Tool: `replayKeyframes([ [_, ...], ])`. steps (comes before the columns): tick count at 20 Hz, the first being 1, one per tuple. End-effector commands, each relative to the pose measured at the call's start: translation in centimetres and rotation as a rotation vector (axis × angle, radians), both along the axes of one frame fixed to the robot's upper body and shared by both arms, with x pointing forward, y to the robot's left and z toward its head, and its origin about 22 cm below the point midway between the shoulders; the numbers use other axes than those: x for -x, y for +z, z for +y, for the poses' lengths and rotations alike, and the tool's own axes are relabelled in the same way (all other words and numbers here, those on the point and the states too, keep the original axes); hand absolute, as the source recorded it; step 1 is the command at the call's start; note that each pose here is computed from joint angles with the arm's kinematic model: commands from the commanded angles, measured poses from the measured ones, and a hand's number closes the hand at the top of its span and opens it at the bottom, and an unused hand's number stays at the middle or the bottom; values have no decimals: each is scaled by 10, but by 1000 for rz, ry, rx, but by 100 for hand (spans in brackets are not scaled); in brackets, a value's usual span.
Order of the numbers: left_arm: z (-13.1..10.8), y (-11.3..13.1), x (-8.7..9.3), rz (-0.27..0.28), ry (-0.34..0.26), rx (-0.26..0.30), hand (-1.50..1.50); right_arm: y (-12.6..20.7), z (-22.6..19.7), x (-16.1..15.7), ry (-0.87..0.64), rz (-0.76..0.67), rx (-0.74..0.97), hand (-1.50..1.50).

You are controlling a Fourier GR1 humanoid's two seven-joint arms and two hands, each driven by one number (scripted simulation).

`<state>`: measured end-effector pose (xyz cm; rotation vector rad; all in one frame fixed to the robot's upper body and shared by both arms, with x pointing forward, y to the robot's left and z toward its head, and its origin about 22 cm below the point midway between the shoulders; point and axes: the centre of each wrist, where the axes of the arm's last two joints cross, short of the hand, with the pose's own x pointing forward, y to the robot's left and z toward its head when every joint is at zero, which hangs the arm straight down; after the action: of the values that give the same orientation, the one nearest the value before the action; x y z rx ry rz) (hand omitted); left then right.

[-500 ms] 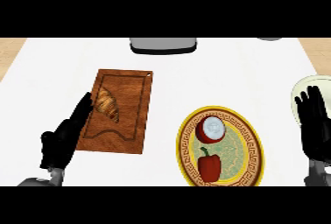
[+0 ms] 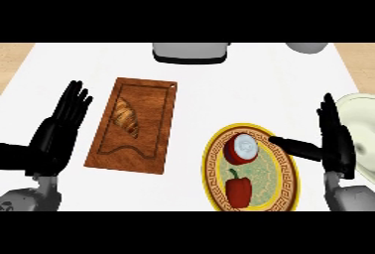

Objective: Pick the can from the plate and place it in the bowl

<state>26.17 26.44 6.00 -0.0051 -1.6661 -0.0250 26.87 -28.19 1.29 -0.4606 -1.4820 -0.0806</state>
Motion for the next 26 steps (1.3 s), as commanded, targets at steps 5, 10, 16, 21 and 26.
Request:
replayKeyframes([
  [5,28,-10,2,-25,12,102,0,18,44,-16,-136,-51,224,-150],
  [10,15,2,-5,-22,-12,116,0,60,17,-42,-3,197,487,-150],
  [16,13,9,-8,-35,-33,103,0,59,30,-51,338,720,618,-150],
  [21,24,2,-17,-33,-17,93,0,124,61,-77,546,888,646,-150],
  [26,15,0,-4,-39,-14,105,0,155,88,-100,549,959,588,-150],
])
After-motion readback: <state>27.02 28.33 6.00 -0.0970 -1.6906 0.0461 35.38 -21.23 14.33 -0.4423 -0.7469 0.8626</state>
